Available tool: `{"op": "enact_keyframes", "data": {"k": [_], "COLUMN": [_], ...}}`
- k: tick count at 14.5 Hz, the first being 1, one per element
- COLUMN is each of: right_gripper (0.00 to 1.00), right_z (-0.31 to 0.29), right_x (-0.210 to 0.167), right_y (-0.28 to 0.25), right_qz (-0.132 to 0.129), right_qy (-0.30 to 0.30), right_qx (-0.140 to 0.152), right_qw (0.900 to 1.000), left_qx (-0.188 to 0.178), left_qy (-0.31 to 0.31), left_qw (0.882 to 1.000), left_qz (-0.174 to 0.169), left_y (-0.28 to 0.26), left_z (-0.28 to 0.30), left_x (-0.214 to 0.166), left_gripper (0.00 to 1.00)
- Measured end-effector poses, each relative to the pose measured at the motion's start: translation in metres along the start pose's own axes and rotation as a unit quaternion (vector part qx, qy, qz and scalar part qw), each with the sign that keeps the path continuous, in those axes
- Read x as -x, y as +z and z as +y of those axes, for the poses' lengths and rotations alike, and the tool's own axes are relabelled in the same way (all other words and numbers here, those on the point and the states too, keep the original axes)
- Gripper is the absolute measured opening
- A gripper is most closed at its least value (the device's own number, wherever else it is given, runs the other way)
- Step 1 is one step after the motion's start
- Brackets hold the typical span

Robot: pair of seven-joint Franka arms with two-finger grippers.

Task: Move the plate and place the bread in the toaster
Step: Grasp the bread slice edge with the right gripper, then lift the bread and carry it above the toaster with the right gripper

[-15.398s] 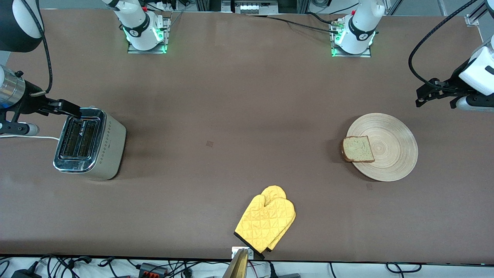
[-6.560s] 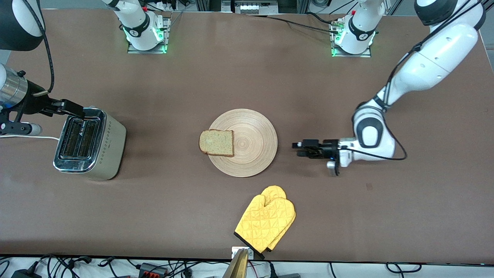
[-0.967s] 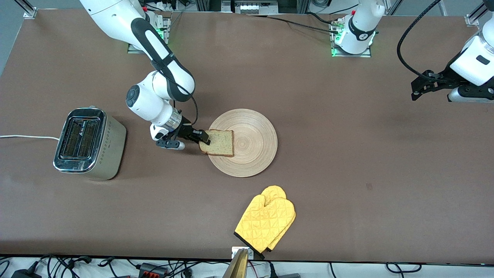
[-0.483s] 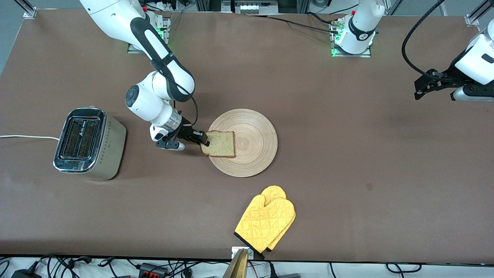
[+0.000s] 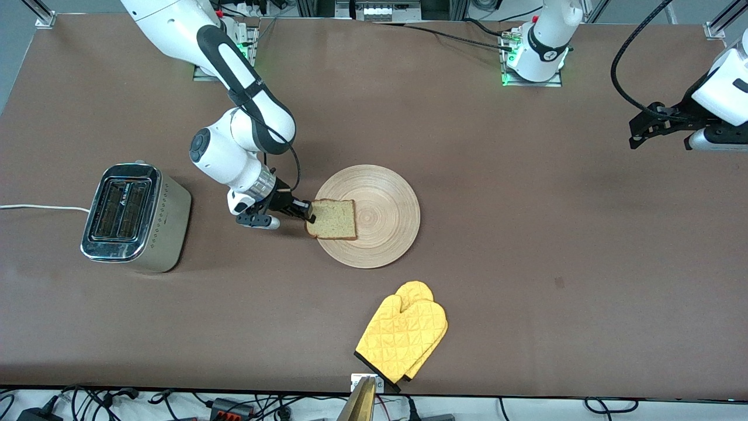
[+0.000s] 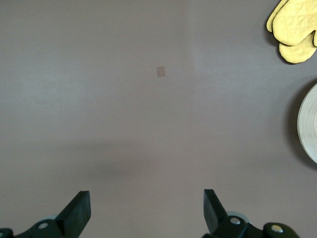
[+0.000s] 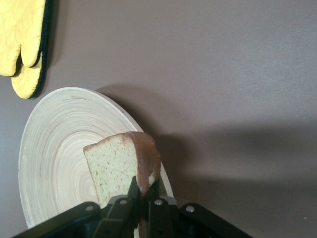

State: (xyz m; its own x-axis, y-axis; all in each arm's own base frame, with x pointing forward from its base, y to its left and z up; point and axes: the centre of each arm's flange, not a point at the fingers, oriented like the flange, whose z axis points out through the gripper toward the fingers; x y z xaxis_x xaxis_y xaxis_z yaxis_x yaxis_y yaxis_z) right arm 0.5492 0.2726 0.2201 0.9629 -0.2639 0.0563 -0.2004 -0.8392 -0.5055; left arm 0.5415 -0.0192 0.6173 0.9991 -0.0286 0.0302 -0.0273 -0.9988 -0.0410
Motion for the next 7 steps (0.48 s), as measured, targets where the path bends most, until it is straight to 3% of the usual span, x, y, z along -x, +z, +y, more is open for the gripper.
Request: {"op": "enact_keyframes", "data": {"k": [4, 7], "right_gripper": [0.08, 0.08], "right_z": [-0.02, -0.028], "right_x": [-0.01, -0.016], "right_y": [-0.02, -0.04], "right_qz": [0.017, 0.013], "right_qy": [0.007, 0.008], "right_qx": [-0.017, -0.028], "right_qw": [1.0, 0.999], "left_qx": [0.0, 0.0], "left_qy": [-0.002, -0.002], "left_qw": [1.0, 1.0], "left_qz": [-0.004, -0.012], "left_y": [0.004, 0.013], "left_z": [-0.002, -0.002], "left_x": [-0.002, -0.006], "left_gripper": [1.0, 1.0]}}
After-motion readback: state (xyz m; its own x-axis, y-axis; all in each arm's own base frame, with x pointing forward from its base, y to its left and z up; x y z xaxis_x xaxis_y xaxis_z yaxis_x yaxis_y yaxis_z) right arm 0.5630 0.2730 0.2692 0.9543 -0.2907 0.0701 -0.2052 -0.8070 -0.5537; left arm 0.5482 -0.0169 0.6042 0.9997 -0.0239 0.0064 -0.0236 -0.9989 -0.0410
